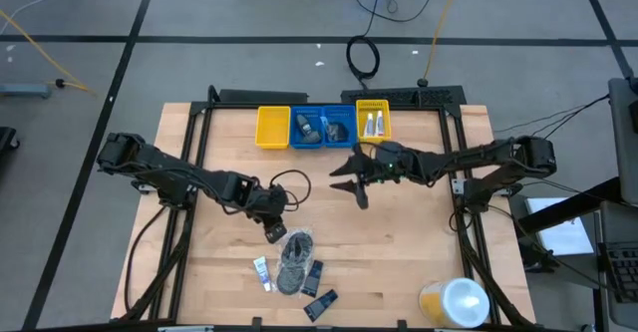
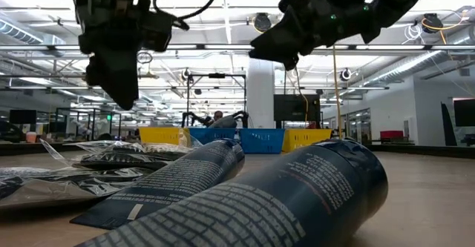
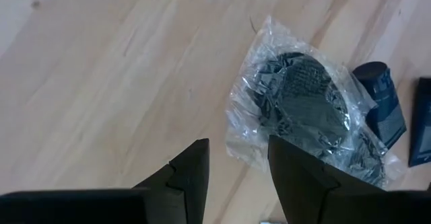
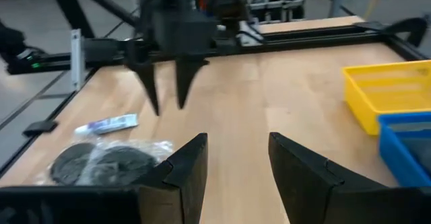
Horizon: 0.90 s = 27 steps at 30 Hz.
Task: Pick & Place Travel size toiletries
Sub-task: Put the black hairbrush into the right blue bin
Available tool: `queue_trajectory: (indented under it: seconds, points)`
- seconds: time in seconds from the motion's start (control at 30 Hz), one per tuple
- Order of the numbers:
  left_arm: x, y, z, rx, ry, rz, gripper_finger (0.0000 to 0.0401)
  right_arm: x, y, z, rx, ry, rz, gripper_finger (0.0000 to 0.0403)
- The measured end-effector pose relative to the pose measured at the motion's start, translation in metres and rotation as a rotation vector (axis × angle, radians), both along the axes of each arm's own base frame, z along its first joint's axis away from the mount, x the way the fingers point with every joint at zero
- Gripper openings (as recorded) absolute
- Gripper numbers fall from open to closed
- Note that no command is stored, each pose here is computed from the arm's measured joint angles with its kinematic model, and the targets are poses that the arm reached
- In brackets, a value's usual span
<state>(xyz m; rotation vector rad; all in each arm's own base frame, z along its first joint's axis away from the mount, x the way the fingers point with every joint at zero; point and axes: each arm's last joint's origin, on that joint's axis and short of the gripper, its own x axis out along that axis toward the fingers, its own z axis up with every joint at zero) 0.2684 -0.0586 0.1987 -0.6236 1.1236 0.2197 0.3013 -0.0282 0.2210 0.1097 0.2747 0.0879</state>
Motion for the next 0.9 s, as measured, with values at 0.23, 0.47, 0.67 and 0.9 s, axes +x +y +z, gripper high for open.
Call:
queue_trajectory:
  seconds: [0.23,0.47,0.67,0.9]
  points:
    - [-0.008,0.002,-0.031,-0.117,-0.049,0.08,0.0152,0.001,0.018,-0.001,-0.027,0.004,0.068,0.0147]
    - [-0.014,0.005,-0.049,-0.193,-0.12,0.148,0.0152,0.001,0.027,-0.001,-0.054,0.005,0.047,0.0149]
    - [-0.022,0.007,-0.062,-0.194,-0.114,0.187,0.0152,0.001,0.03,-0.001,-0.09,0.001,0.047,0.0147]
    - [-0.024,0.008,-0.067,-0.234,-0.223,0.209,0.0152,0.001,0.031,-0.001,-0.09,0.001,0.047,0.0147]
